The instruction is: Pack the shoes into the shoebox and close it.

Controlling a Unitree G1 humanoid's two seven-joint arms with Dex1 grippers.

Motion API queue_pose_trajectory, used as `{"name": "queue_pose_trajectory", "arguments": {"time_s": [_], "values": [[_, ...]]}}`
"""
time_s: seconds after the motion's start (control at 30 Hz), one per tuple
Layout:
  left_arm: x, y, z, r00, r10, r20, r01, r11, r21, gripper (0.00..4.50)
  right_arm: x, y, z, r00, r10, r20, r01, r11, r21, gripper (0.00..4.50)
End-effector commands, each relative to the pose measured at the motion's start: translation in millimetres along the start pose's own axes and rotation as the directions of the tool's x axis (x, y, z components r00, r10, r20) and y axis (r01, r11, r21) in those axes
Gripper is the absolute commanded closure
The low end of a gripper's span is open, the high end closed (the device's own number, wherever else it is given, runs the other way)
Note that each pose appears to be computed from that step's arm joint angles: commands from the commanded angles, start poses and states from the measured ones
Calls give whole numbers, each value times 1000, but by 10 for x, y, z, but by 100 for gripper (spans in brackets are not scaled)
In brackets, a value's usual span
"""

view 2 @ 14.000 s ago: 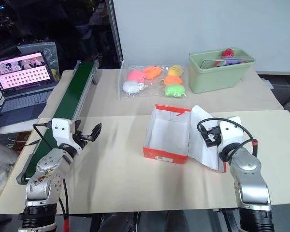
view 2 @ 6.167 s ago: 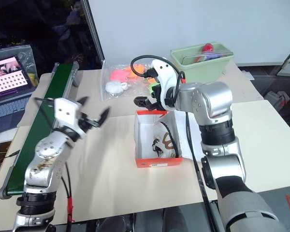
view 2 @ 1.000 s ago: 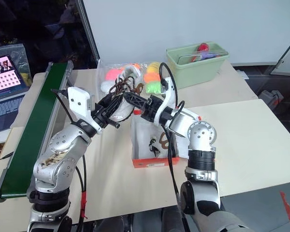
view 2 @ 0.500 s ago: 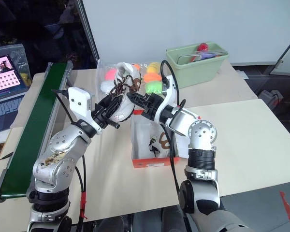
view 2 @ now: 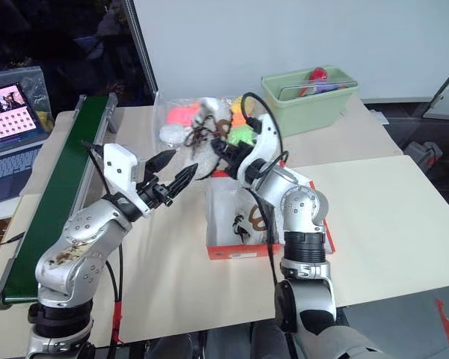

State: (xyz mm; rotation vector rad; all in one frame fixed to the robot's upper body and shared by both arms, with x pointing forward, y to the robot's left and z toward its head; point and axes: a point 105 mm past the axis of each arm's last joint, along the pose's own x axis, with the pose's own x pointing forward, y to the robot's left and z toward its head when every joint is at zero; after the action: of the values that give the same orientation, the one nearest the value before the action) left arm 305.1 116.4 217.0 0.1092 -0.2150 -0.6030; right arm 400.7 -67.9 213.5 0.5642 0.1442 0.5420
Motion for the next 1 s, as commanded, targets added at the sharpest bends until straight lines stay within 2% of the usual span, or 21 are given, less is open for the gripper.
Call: {"name": "queue_pose_trajectory", "arguments": {"time_s": [0.03, 0.17, 0.33, 0.4, 0.6, 0.83, 1.0], "values": [[-163, 12, 53, 999, -40, -2, 40, 997, 60, 140, -76, 6, 329, 999, -27, 20, 31, 973, -228, 417], [-391, 26, -180, 984, -138, -113, 152, 979, 133, 140, -287, -11, 322, 967, -52, -249, -45, 928, -370, 417], [-498, -33, -299, 948, -270, -169, 298, 939, 174, 140, -480, 19, 304, 867, -84, -491, -83, 948, -308, 417], [-483, -79, -317, 929, -326, -172, 356, 917, 183, 140, -463, 69, 273, 824, -74, -562, -90, 962, -259, 417], [-446, -119, -356, 908, -384, -168, 412, 891, 189, 140, -360, 124, 105, 754, -62, -653, -78, 980, -183, 417], [-448, -151, -330, 906, -393, -157, 418, 889, 187, 140, -299, 181, -284, 713, -37, -701, -70, 990, -124, 417], [-481, -150, -332, 903, -396, -164, 423, 886, 190, 140, -312, 169, -423, 704, -41, -709, -48, 993, -105, 417]]}}
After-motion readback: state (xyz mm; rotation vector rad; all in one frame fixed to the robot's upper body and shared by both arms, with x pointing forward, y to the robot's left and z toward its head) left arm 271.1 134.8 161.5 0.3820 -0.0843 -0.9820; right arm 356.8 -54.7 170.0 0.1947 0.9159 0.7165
